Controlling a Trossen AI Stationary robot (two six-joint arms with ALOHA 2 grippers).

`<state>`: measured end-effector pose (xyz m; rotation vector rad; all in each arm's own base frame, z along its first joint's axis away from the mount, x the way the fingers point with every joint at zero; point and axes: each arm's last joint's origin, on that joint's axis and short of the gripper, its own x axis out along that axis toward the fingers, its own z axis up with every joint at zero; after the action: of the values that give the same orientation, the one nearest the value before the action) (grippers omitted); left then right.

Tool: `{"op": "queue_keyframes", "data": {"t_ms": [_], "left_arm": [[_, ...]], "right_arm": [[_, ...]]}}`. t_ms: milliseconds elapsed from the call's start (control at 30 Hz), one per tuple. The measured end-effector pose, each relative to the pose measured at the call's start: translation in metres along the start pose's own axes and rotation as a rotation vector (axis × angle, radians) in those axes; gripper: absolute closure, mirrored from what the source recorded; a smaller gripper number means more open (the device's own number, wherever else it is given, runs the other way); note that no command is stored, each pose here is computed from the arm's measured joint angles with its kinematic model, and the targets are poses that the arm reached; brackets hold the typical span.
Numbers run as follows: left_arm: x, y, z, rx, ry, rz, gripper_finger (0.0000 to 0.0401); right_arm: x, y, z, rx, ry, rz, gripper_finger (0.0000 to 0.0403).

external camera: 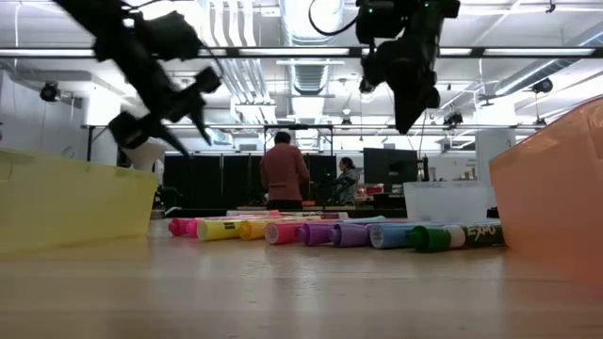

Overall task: Pick & Place Markers
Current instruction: Put the small light blue highlighter pen into the transparent bin

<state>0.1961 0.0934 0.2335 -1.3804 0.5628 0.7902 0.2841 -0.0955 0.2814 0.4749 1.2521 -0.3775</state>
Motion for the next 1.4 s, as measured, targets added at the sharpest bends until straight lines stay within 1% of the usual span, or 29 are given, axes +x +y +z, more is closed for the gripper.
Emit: {"op": "queue_keyframes", "data": {"t_ms": [100,133,233,400,433,533,567,700,833,933,1133,1400], "left_arm": [[0.015,-0.010,0.006,-0.009,0.036,0.125,0.0236],[0.019,-0.015,0.009,-0.007,0.034,0.139,0.0236],[0.030,-0.034,0.015,0.018,0.010,0.133,0.0236],[0.051,-0.046,0.020,0.048,0.020,0.201,0.0236],[0.054,-0.046,0.021,0.053,0.024,0.223,0.0236],[0.062,-0.034,0.018,0.029,0.063,0.370,0.0236],[0.064,-0.031,0.018,0.022,0.071,0.396,0.0236],[0.072,-0.027,0.017,0.008,0.076,0.423,0.0236],[0.082,-0.027,0.018,0.011,0.069,0.414,0.0236],[0.091,-0.022,0.018,0.011,0.081,0.457,0.0236],[0.106,-0.015,0.017,0.011,0.097,0.501,0.0236],[0.120,-0.011,0.017,0.036,0.115,0.522,0.0239]], "right_arm": [[-0.010,0.000,-0.003,-0.050,-0.035,-0.002,0.0332],[-0.013,-0.001,-0.004,-0.065,-0.048,-0.013,0.0333],[-0.022,-0.002,-0.007,-0.101,-0.080,-0.036,0.0338],[-0.035,-0.003,-0.014,-0.141,-0.125,-0.032,0.0339],[-0.037,-0.003,-0.016,-0.145,-0.131,-0.031,0.0339],[-0.042,-0.004,-0.020,-0.150,-0.149,-0.028,0.0341],[-0.042,-0.004,-0.022,-0.150,-0.151,-0.028,0.0342],[-0.042,-0.006,-0.029,-0.151,-0.171,-0.024,0.0344],[-0.039,-0.007,-0.033,-0.152,-0.171,-0.024,0.0344],[-0.036,-0.008,-0.035,-0.156,-0.163,-0.026,0.0346],[-0.033,-0.008,-0.037,-0.153,-0.154,-0.027,0.0346],[-0.034,-0.008,-0.036,-0.149,-0.159,-0.025,0.0346]]}}
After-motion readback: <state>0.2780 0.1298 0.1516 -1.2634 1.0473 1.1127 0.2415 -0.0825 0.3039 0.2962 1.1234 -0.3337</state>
